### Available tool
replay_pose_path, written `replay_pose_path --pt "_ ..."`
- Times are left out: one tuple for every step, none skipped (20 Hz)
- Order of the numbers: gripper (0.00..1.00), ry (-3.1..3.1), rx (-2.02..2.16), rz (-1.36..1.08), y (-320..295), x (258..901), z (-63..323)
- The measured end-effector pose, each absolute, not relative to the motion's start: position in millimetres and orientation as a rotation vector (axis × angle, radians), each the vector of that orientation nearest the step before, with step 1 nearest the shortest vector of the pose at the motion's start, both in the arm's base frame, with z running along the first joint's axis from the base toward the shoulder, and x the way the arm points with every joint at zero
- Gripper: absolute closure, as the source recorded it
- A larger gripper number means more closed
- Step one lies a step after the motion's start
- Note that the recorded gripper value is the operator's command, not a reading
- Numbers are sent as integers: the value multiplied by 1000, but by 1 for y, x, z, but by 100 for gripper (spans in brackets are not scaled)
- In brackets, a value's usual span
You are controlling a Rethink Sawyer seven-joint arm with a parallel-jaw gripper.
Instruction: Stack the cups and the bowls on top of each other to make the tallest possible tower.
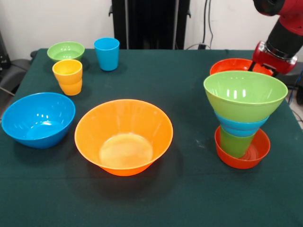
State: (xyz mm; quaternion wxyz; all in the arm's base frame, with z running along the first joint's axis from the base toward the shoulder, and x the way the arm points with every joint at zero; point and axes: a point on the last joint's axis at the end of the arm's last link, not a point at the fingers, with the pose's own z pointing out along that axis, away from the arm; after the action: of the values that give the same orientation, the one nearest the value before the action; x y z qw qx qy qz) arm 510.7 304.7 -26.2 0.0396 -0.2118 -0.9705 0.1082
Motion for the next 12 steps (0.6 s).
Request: replay_pose_path --pt "0 -2974 -649 332 305 511 -26" --pt "0 -2974 -649 332 305 511 -26" --pt "0 -2974 -649 332 305 510 -26" --pt "0 -2974 -649 332 305 510 -26" --pt "0 -2974 -649 331 305 510 -26" --pt "0 -2975 -650 328 305 511 -25" --pt "0 -2976 -651 325 306 512 -24" --pt "0 -2977 -652 323 306 512 -23" --pt "0 -2980 -653 316 307 513 -21" --pt "0 -2981 -654 313 307 514 -20" --pt "0 -2983 -655 311 308 515 -18" --pt "0 -2984 -655 308 308 515 -17"
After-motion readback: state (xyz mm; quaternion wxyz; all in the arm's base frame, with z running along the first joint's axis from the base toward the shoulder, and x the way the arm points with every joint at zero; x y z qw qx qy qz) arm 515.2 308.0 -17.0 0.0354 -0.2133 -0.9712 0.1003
